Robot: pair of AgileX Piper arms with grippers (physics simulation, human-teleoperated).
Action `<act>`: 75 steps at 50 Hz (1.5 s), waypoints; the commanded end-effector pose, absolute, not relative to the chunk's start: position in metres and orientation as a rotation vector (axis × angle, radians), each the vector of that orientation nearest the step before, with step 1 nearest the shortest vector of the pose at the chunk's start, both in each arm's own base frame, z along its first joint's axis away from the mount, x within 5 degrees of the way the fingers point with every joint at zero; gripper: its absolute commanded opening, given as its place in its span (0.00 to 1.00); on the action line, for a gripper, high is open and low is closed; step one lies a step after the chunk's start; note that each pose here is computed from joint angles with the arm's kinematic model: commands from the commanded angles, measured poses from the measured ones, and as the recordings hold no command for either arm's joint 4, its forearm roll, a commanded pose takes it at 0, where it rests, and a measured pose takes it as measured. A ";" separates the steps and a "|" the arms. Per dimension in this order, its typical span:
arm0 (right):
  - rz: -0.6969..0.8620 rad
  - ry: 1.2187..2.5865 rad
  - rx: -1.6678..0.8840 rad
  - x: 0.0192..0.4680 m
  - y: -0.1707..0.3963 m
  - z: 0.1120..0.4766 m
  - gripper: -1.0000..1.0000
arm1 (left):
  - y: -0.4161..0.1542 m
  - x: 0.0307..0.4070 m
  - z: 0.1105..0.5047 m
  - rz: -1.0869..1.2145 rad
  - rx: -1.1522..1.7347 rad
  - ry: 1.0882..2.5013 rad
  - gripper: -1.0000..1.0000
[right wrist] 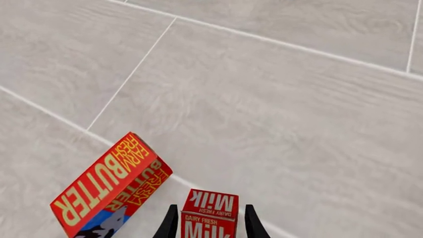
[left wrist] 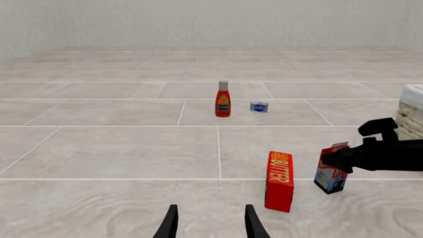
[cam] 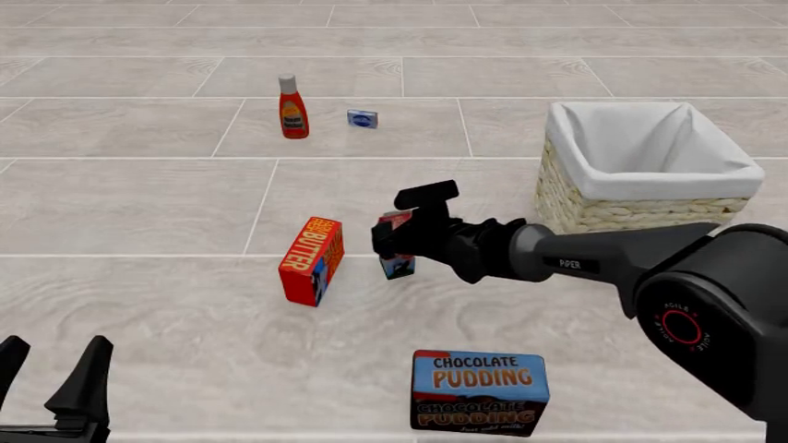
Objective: Pick the milk and place it in the basket.
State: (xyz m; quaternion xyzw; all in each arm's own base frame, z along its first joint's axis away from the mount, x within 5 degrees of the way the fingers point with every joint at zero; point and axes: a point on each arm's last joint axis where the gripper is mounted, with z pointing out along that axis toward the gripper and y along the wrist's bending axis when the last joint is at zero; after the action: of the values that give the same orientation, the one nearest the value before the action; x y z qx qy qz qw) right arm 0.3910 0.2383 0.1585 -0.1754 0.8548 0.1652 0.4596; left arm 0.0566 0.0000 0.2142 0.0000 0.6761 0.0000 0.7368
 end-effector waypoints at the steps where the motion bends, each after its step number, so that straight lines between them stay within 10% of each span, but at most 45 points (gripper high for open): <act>1: 0.415 2.121 -0.426 0.392 0.242 0.148 1.00 | 0.000 0.057 0.214 0.000 0.000 1.485 1.00; 2: 0.404 2.116 -0.424 0.393 0.237 0.149 0.00 | 0.000 0.057 0.214 0.000 0.000 1.485 1.00; 75: 0.275 1.736 -0.229 0.338 0.112 0.407 0.00 | 0.000 0.057 0.214 -0.001 0.001 1.485 1.00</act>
State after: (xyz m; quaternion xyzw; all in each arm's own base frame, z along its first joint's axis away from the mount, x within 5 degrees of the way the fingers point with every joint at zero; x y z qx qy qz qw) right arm 0.3476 0.1344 0.3722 -0.1234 0.7768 0.1308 0.6035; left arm 0.0567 0.0000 0.2141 0.0001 0.6761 -0.0001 0.7368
